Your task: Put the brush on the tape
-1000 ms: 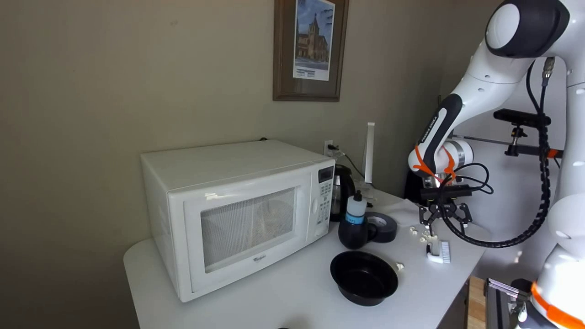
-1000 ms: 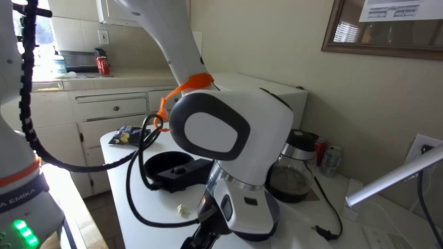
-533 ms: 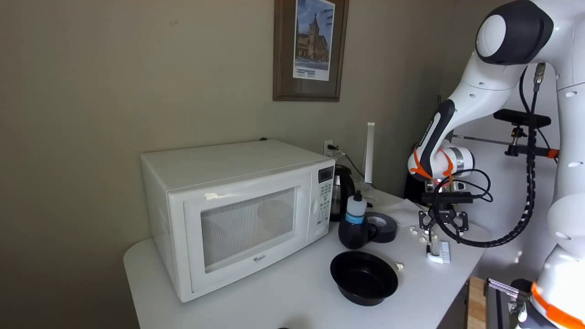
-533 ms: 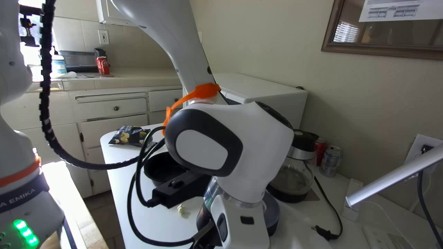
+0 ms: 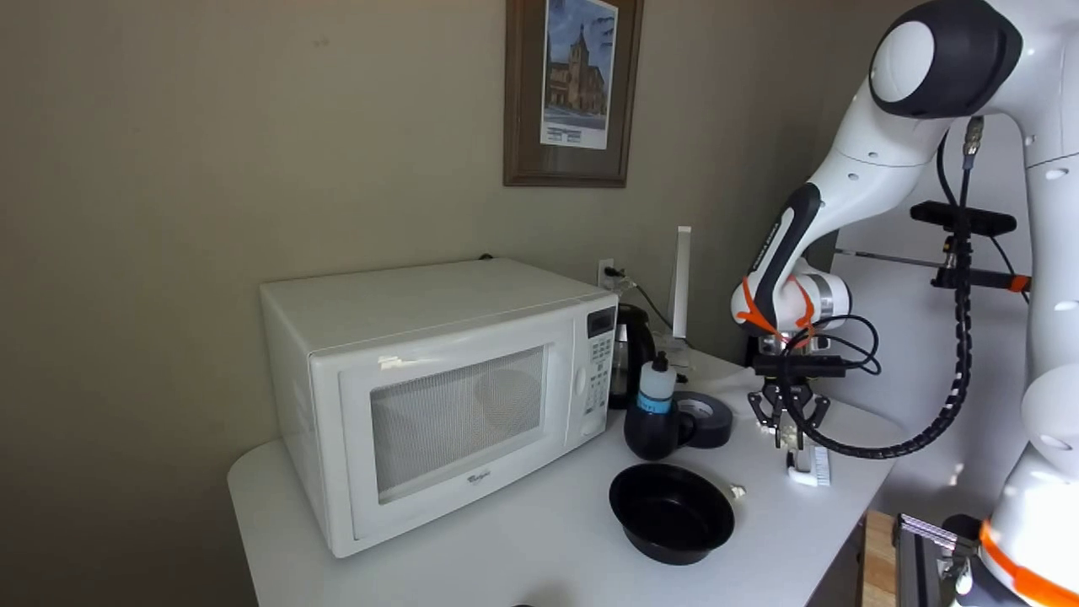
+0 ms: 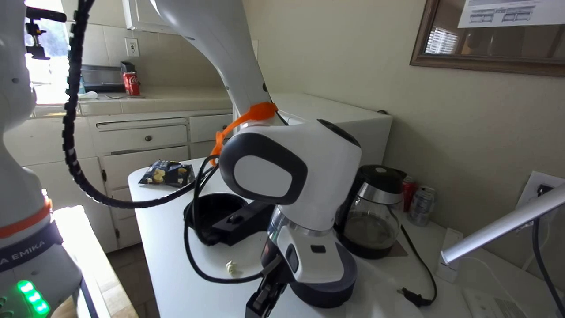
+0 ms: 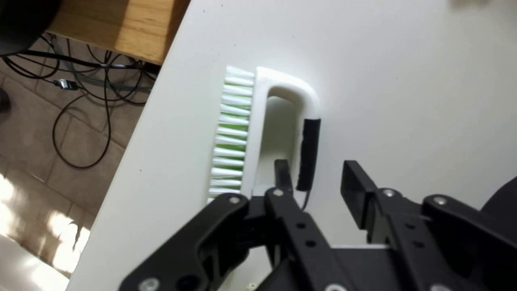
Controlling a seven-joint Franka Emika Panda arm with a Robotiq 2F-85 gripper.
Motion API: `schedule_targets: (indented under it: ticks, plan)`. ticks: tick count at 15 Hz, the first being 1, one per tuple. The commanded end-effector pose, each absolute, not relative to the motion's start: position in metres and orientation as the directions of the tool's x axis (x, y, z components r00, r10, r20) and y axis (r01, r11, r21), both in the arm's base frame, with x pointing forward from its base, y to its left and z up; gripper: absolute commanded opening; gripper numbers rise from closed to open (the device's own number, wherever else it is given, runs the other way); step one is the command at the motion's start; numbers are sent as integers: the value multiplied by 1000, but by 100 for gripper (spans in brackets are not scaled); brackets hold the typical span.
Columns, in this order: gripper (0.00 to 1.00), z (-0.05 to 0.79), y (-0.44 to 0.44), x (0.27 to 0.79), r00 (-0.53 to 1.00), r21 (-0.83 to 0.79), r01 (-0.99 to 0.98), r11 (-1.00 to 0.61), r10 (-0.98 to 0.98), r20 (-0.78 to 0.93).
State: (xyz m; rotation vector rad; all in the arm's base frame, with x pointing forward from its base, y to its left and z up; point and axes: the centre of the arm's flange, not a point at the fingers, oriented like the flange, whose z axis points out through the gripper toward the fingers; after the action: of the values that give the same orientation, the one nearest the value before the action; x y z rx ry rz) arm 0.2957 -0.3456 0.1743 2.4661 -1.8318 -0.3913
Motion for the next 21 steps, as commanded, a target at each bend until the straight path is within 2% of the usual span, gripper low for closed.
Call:
schedule_targets:
  ticks: [1,5,6,7,19,21]
  plan:
    - [26,171,-331,311,283,188,-932,-308,-947,-151]
    - [42,166,-334,314,273,227,-926,-302,-950,-149]
    - [40,166,-337,312,267,235,-926,-296,-952,-149]
    - [47,166,-341,310,258,243,-926,-289,-954,-151]
    - [32,138,-361,299,221,284,-923,-259,-962,-159]
    - [18,133,-361,299,219,293,-921,-258,-962,-161]
